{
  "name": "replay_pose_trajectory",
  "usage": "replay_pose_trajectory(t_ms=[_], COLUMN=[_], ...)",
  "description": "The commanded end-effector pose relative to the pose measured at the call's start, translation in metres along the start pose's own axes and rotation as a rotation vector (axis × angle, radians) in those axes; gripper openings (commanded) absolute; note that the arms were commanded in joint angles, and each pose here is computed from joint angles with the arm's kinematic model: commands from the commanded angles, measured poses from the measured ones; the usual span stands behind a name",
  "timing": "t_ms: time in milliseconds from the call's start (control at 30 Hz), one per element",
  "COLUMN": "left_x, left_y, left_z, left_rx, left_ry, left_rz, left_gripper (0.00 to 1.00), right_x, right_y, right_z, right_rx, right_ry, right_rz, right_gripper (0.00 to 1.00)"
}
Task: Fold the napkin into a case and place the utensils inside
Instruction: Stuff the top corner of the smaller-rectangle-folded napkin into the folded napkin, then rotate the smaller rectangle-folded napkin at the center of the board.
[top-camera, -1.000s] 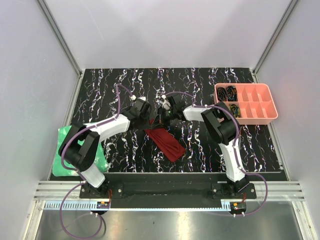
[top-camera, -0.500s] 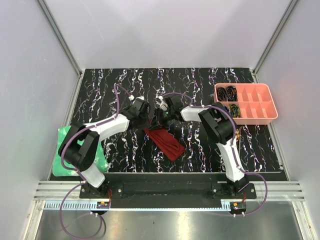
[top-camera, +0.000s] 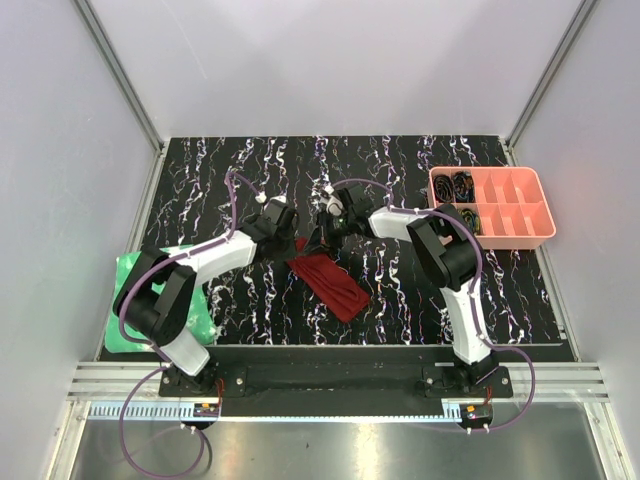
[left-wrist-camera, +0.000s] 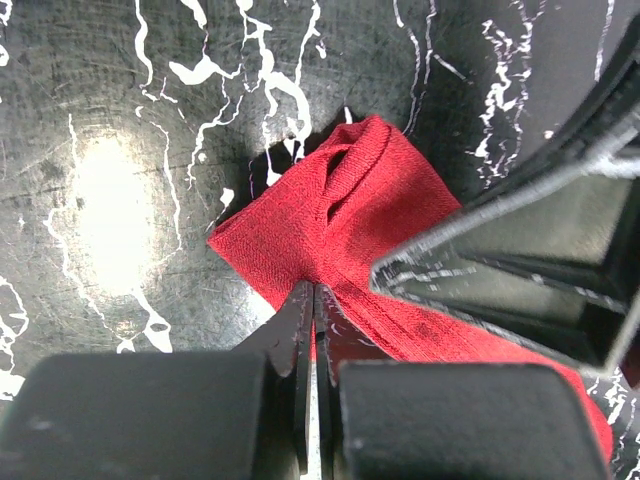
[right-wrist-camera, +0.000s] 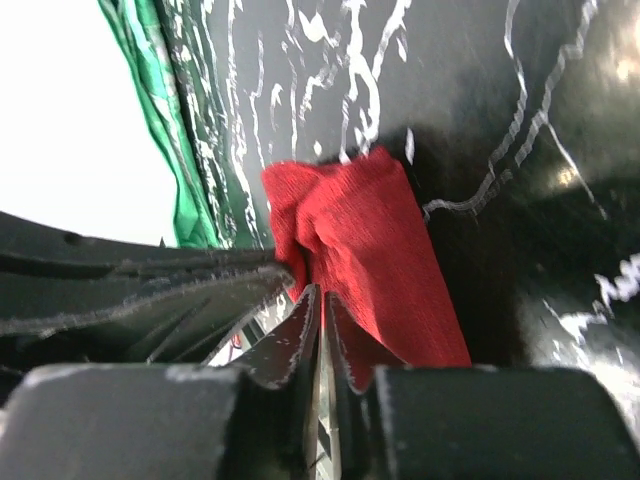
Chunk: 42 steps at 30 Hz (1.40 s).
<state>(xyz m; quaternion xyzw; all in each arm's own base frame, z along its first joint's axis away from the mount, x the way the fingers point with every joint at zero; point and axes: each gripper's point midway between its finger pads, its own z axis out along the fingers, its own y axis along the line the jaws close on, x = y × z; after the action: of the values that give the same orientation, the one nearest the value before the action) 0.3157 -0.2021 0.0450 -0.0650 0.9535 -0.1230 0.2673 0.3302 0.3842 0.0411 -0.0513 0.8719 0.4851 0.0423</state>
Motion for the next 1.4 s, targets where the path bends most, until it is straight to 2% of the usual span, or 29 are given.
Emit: replay_pose_trajectory(t_ms=[0, 433, 533, 733, 767, 800, 867, 900, 967, 1000, 1067, 1167, 1200, 1233, 1333, 1367], left_x=[-0.015, -0.021, -0.022, -0.033, -0.034, -0.035, -0.039, -0.040, -0.041, -0.041, -0.036, -0.019, -0.010, -0.004, 0.011, 0.019], left_y=[-0.009, -0.015, -0.012, -0.006, -0.008, -0.009, -0.011, -0.011, -0.010, -0.008, -0.001, 0.012, 0.018, 0.020, 0.025, 0.027], left_z=[-0.010, 0.003, 0.008, 0.011, 0.011, 0.011, 0.006, -0.002, -0.012, -0.022, -0.032, -0.045, -0.048, -0.049, -0.044, -0.037], left_rx=[0.043, 0.044, 0.025, 0.001, 0.005, 0.007, 0.012, 0.022, 0.031, 0.040, 0.026, 0.016, 0.023, 0.032, 0.051, 0.043], left_ry=[-0.058, -0.053, -0.051, -0.059, -0.056, -0.054, -0.068, -0.081, -0.099, -0.113, -0.112, -0.102, -0.100, -0.095, -0.079, -0.049], left_rz=[-0.007, -0.006, -0.009, -0.020, -0.020, -0.019, -0.030, -0.035, -0.036, -0.036, -0.029, -0.042, -0.051, -0.066, -0.072, -0.069], left_gripper=[0.00, 0.00, 0.00, 0.00, 0.02, 0.12, 0.25, 0.39, 0.49, 0.63, 0.66, 0.65, 0.61, 0.50, 0.31, 0.27], right_x=[-0.019, -0.007, -0.009, -0.013, -0.010, -0.009, -0.008, -0.007, -0.002, -0.001, 0.003, 0.010, 0.012, 0.016, 0.022, 0.025], right_y=[0.010, 0.010, 0.012, 0.014, 0.016, 0.013, 0.007, 0.002, -0.011, -0.016, -0.031, -0.049, -0.052, -0.056, -0.068, -0.070], right_z=[0.006, 0.051, 0.041, -0.019, -0.033, -0.041, -0.063, -0.069, -0.084, -0.087, -0.094, -0.096, -0.096, -0.096, -0.098, -0.098], right_rx=[-0.019, -0.040, -0.026, 0.012, 0.025, 0.036, 0.082, 0.107, 0.160, 0.175, 0.215, 0.255, 0.263, 0.273, 0.316, 0.321], right_ry=[-0.019, 0.066, 0.039, -0.046, -0.065, -0.076, -0.111, -0.120, -0.133, -0.133, -0.141, -0.136, -0.132, -0.128, -0.141, -0.140], right_rz=[-0.039, -0.011, -0.021, -0.027, -0.033, -0.051, -0.054, -0.078, -0.069, -0.085, -0.073, -0.063, -0.059, -0.052, -0.048, -0.045], right_gripper=[0.09, 0.04, 0.05, 0.08, 0.13, 0.16, 0.25, 0.29, 0.33, 0.34, 0.36, 0.38, 0.39, 0.39, 0.39, 0.39])
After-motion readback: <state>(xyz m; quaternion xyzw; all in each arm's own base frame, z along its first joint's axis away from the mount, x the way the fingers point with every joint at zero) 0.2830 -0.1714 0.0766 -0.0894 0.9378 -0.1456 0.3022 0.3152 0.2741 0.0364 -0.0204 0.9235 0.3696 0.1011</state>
